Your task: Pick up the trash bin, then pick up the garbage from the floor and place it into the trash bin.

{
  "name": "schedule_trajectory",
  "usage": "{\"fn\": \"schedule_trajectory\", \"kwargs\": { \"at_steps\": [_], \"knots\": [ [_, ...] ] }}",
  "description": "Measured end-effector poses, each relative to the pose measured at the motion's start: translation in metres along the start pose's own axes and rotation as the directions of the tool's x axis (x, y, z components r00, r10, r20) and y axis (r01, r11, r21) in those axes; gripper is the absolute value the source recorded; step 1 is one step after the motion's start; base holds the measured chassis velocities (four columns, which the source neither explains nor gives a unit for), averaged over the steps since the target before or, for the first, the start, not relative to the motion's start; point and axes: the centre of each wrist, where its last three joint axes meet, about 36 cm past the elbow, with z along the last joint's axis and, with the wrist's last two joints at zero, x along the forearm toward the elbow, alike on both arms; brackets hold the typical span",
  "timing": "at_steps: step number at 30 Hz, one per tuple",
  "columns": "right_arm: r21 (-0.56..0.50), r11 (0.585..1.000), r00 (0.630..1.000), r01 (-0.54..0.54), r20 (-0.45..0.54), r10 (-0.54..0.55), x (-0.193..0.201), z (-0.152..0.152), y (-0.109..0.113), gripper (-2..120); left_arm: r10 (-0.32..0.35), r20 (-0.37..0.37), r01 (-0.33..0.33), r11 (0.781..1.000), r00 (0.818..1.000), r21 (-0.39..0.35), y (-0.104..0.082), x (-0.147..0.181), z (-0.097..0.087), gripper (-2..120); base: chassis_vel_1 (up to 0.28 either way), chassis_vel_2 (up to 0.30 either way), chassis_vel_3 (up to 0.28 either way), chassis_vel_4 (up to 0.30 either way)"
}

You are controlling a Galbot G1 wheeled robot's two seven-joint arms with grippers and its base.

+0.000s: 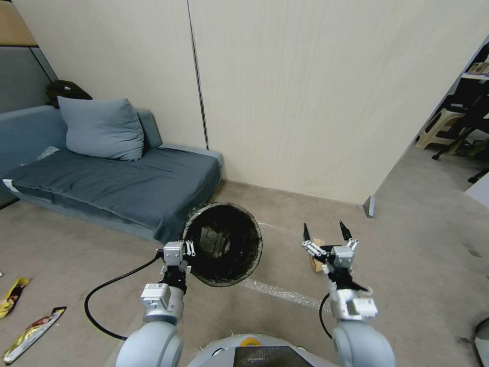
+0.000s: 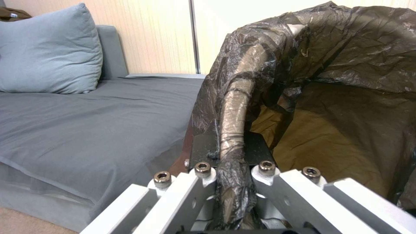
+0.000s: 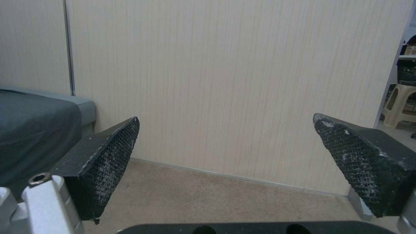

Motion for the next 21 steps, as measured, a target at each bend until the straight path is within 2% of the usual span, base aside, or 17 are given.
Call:
{"fn": "schedule_trajectory", "kwargs": {
  "at_steps": [8,10,12,14,15,17,18,20,21],
  "knots": [
    [-0.009,1.000,1.000,-0.016,-0.027,0.016,-0.005,0.008,-0.002,100,-0.004,-0.002,0.004,1.000,1.000,0.001,0.000,-0.002,0.002,2,0.000,0.000,0.000,0.000],
    [-0.024,0.999,0.996,-0.049,-0.076,0.047,-0.020,0.027,-0.005,100,-0.006,-0.005,0.006,1.000,1.000,0.001,0.000,-0.002,0.003,2,0.000,0.000,0.000,0.000],
    [-0.028,0.998,0.996,-0.055,-0.075,0.053,-0.025,0.030,-0.005,100,-0.006,-0.005,0.006,1.000,1.000,0.001,-0.001,-0.003,0.003,2,0.000,0.000,0.000,0.000],
    [-0.043,0.995,0.987,-0.094,-0.138,0.087,-0.037,0.051,-0.011,100,-0.006,-0.007,0.006,1.000,1.000,0.001,-0.001,-0.003,0.004,2,0.000,0.000,0.000,0.000],
    [-0.043,0.995,0.987,-0.094,-0.138,0.087,-0.037,0.051,-0.011,100,-0.006,-0.007,0.006,1.000,1.000,0.001,-0.001,-0.003,0.004,2,0.000,0.000,0.000,0.000],
    [-0.047,0.991,0.974,-0.129,-0.196,0.117,-0.048,0.069,-0.015,100,-0.006,-0.007,0.006,1.000,1.000,-0.003,-0.001,-0.003,0.004,2,0.000,0.000,0.000,0.000],
    [-0.047,0.991,0.974,-0.129,-0.196,0.117,-0.048,0.069,-0.015,100,-0.006,-0.007,0.006,1.000,1.000,-0.003,-0.001,-0.003,0.004,2,0.000,0.000,0.000,0.000],
    [-0.029,0.991,0.955,-0.134,-0.272,0.122,-0.054,0.092,-0.020,100,-0.007,-0.006,0.006,1.000,1.000,-0.007,-0.001,-0.002,0.004,2,0.000,0.000,0.000,0.000],
    [-0.029,0.991,0.955,-0.134,-0.272,0.122,-0.054,0.092,-0.020,100,-0.007,-0.006,0.006,1.000,1.000,-0.007,-0.001,-0.002,0.004,2,0.000,0.000,0.000,0.000]
  ]
}}
